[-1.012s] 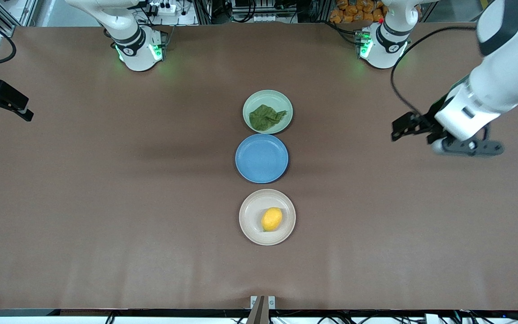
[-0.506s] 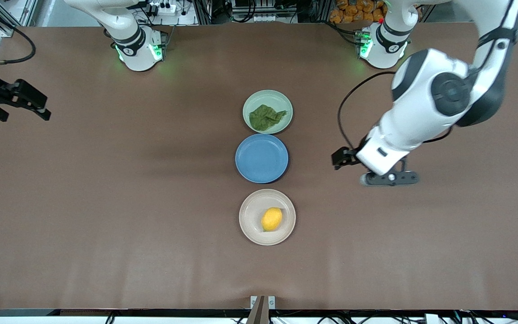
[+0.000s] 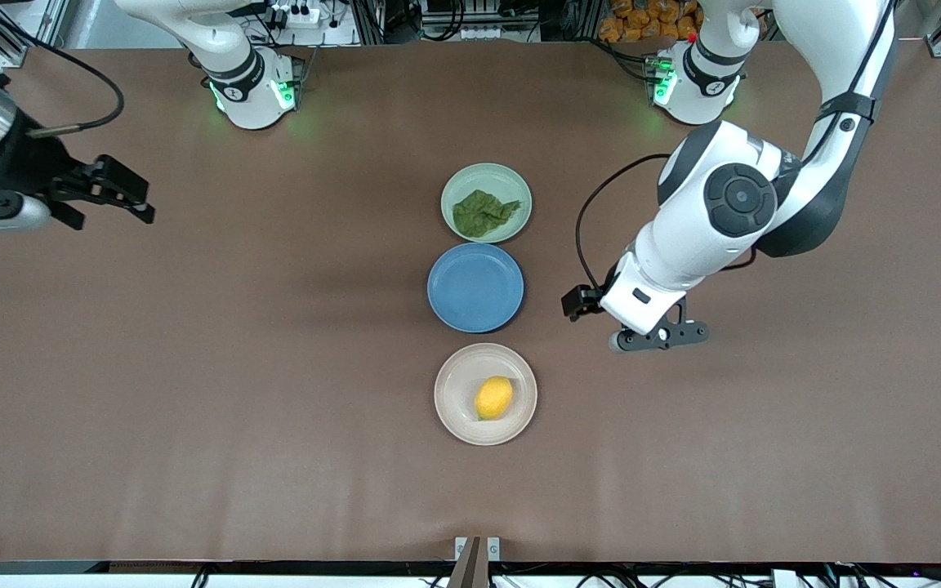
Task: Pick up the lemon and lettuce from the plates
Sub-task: 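Lower the left gripper over the lettuce while the right gripper advances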
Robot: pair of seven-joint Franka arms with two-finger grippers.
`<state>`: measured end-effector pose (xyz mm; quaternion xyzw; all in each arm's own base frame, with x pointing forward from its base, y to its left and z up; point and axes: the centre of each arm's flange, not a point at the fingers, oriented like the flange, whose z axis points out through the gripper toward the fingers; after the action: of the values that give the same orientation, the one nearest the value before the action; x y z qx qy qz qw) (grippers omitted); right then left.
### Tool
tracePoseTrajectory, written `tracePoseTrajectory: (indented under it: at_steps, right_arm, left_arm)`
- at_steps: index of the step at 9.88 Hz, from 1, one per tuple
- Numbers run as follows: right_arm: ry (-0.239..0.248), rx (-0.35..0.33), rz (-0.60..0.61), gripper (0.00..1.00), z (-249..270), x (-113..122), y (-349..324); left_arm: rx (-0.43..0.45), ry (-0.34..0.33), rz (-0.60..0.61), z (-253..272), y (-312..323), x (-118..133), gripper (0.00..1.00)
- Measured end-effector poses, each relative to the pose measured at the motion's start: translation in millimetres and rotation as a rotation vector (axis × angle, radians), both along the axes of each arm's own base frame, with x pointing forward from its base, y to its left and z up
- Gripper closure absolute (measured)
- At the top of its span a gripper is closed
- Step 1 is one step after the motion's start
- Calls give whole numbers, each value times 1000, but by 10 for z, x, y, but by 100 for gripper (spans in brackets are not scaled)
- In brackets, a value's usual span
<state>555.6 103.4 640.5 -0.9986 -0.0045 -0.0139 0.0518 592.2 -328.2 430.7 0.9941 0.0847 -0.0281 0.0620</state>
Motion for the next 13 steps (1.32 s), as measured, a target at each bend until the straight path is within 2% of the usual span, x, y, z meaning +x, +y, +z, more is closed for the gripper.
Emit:
tracePoseTrajectory:
  at_steps: [3,5,7,9,11,13]
  right_arm:
    - [31,3,-81,0,-153,-67,698]
    - [61,-6,-111,0,-354,-148,1254]
    - [78,-16,-105,0,-568,-126,1513]
    - [57,-5,-122,0,-685,-1,1526]
    - [31,9,-150,0,-842,140,1576]
    - [41,4,-159,0,-1035,185,1713]
  left_arm:
    - [172,64,-71,-589,-844,-943,0]
    - [233,107,-99,-907,-1076,-1391,0]
    - [263,133,-98,-1065,-1110,-1587,0]
    - [277,143,-90,-1127,-1163,-1762,0]
    - [245,119,-31,-1133,-1346,-1994,0]
    - [172,98,30,-1231,-1514,-2207,0]
